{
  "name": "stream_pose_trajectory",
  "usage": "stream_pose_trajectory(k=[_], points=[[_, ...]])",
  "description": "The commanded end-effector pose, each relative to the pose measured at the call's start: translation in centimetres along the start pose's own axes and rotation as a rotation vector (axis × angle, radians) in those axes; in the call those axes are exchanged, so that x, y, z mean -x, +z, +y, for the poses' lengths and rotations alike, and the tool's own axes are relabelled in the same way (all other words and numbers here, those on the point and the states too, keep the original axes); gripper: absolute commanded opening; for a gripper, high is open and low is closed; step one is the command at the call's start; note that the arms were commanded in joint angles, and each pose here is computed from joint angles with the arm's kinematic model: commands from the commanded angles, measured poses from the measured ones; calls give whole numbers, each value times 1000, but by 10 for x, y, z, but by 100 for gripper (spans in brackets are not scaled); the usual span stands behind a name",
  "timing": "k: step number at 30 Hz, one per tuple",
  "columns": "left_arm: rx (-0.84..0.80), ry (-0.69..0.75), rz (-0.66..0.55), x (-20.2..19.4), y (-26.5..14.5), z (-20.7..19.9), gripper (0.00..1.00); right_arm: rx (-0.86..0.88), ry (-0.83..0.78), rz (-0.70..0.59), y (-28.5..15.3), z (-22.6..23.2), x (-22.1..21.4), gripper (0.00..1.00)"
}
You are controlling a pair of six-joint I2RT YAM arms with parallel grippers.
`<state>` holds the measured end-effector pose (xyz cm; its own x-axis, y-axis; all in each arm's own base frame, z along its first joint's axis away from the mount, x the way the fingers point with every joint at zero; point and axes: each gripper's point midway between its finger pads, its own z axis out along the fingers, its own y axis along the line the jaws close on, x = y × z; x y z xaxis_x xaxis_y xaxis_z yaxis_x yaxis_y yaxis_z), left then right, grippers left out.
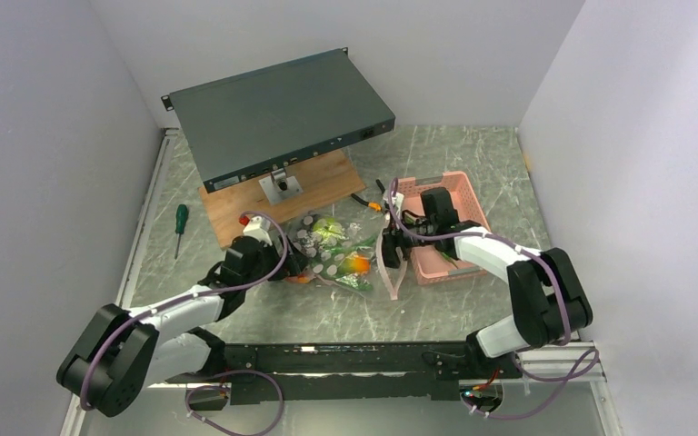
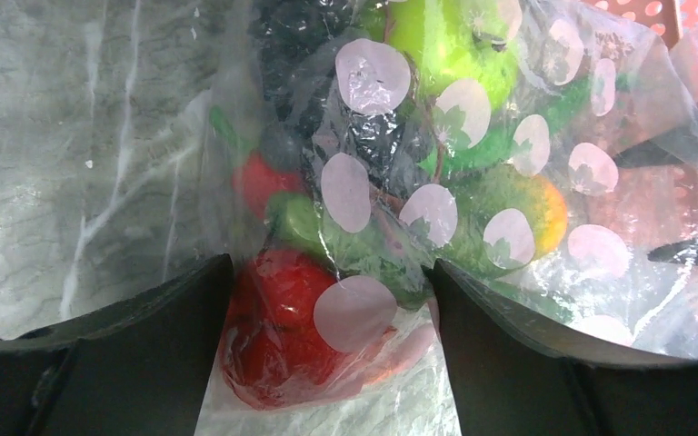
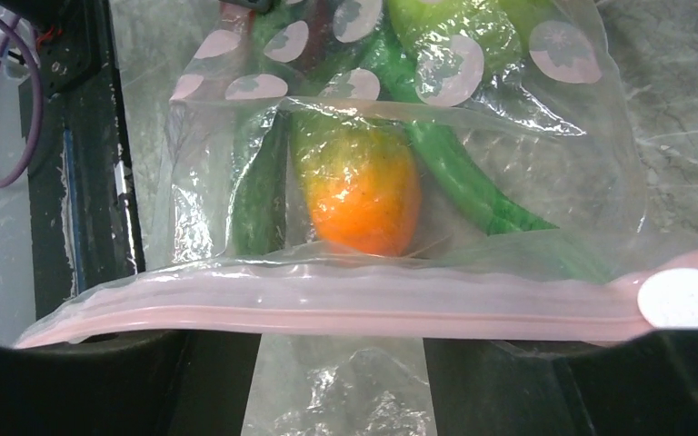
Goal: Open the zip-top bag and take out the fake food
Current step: Pick up the fake fruit from the zipper food storage bag.
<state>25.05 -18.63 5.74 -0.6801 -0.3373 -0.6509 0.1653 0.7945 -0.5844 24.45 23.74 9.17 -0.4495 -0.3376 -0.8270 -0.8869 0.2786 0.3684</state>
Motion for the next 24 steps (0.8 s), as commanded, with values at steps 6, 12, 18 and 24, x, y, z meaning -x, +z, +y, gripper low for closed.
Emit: stream_pose_trajectory(k=[6,12,18,24], points=[[-69,-43,26,-19,-3,-2,69,16,-8,115,15,-1,-2,67],[-59,-48,54,-30,-4,5,58,6,-13,181,26,-3,-9,74],[-29,-32,92,-38,-1,12,48,-62,-56,278,34,-18,-16,76],[-21,-5,131,-42,2,13,43,-69,-105,349,45,-18,-23,77]])
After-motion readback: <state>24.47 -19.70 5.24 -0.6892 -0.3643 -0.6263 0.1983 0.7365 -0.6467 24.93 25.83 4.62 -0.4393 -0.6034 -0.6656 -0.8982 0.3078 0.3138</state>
